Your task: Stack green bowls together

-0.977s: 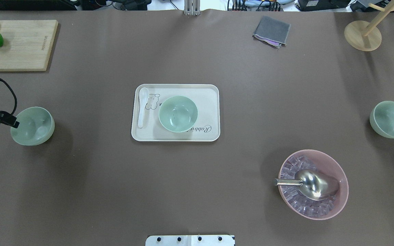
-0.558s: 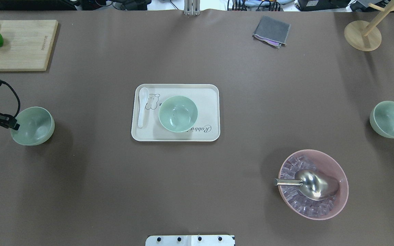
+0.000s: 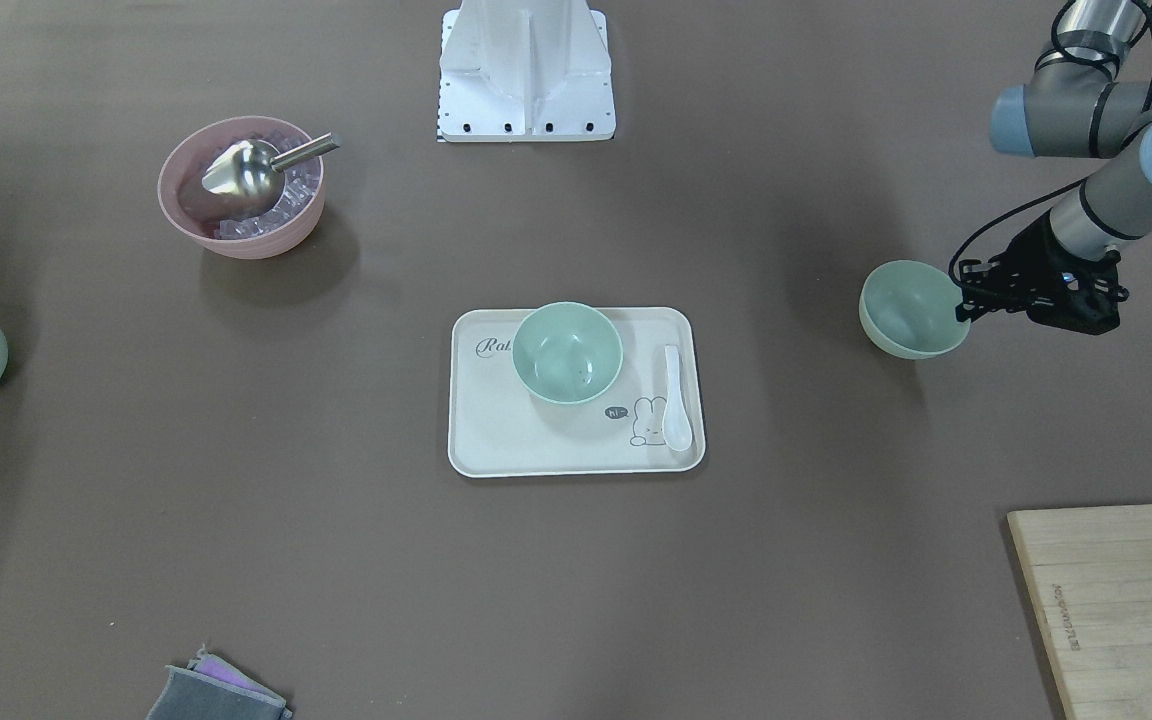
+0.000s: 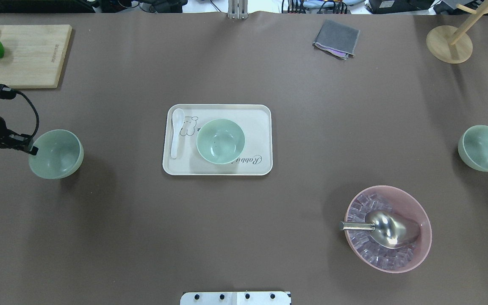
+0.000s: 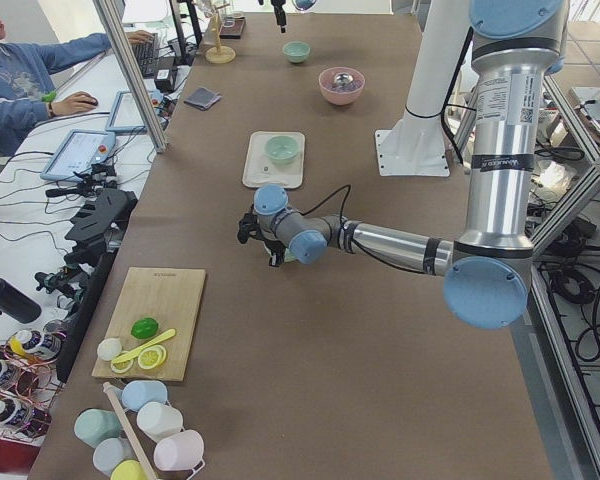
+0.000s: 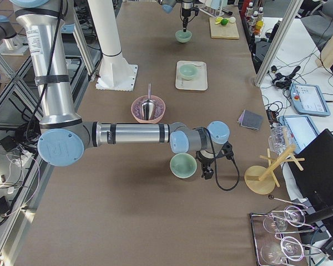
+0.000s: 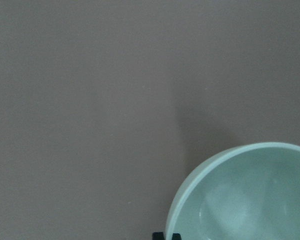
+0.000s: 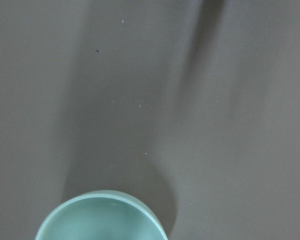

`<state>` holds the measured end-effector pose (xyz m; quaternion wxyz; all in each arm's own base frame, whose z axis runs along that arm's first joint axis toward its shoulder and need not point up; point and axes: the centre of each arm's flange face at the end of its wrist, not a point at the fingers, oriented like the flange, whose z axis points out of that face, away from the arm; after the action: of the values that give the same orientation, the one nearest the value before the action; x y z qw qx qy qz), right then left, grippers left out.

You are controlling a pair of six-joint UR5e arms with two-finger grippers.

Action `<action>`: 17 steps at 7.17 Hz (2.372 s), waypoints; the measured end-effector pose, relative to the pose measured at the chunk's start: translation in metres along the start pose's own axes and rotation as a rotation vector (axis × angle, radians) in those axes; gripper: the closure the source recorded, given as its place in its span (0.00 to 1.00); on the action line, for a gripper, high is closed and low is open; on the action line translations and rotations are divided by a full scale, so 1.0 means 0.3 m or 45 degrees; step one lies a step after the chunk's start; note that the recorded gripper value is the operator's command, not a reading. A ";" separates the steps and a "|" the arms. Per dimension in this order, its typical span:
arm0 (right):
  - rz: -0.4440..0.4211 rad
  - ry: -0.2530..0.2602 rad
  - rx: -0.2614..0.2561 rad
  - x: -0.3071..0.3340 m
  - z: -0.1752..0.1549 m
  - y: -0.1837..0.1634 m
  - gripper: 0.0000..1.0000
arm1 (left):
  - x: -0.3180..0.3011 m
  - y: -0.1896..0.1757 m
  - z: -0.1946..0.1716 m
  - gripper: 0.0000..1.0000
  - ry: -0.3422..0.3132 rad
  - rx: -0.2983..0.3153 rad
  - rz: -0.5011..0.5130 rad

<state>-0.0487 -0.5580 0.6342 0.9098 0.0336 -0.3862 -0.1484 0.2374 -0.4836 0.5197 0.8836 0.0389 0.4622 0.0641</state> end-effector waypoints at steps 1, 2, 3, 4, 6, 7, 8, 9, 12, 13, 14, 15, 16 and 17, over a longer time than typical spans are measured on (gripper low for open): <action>0.002 -0.001 -0.013 0.002 0.018 0.003 0.05 | 0.113 -0.069 -0.039 1.00 0.052 0.031 -0.050; 0.009 -0.003 -0.029 0.013 0.041 0.019 0.07 | 0.240 -0.146 -0.081 1.00 0.096 0.061 -0.101; 0.014 -0.004 -0.038 0.035 0.070 0.052 0.09 | 0.376 -0.218 -0.119 1.00 0.131 0.078 -0.151; 0.008 -0.005 -0.038 0.060 0.106 0.082 0.10 | 0.511 -0.268 -0.141 1.00 0.158 0.077 -0.193; 0.001 -0.010 -0.045 0.088 0.157 0.110 0.10 | 0.754 -0.293 -0.108 1.00 0.178 0.068 -0.249; -0.001 -0.014 -0.050 0.088 0.171 0.115 0.10 | 0.871 -0.271 -0.061 1.00 0.180 0.065 -0.269; -0.003 -0.017 -0.059 0.086 0.183 0.121 0.11 | 0.972 -0.240 -0.019 1.00 0.188 0.058 -0.286; -0.002 -0.018 -0.067 0.086 0.194 0.130 0.11 | 1.062 -0.212 0.015 1.00 0.195 0.052 -0.295; -0.009 -0.021 -0.083 0.074 0.217 0.138 0.11 | 1.231 -0.161 0.092 1.00 0.192 0.060 -0.283; -0.010 -0.022 -0.087 0.072 0.221 0.139 0.11 | 1.247 -0.163 0.106 0.95 0.189 0.063 -0.280; -0.010 -0.023 -0.091 0.073 0.227 0.142 0.13 | 1.261 -0.173 0.120 0.12 0.188 0.066 -0.279; -0.011 -0.023 -0.097 0.072 0.234 0.143 0.17 | 1.273 -0.190 0.135 0.02 0.189 0.077 -0.277; -0.013 -0.024 -0.101 0.068 0.241 0.142 0.27 | 1.280 -0.204 0.142 0.02 0.196 0.096 -0.271; -0.015 -0.025 -0.103 0.065 0.244 0.141 0.47 | 1.284 -0.212 0.137 0.02 0.206 0.111 -0.265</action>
<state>-0.0776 -0.5194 0.7063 0.9057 -0.0025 -0.3884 -0.1697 0.4936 -0.4893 0.2223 0.8428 0.0236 0.5359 -0.0453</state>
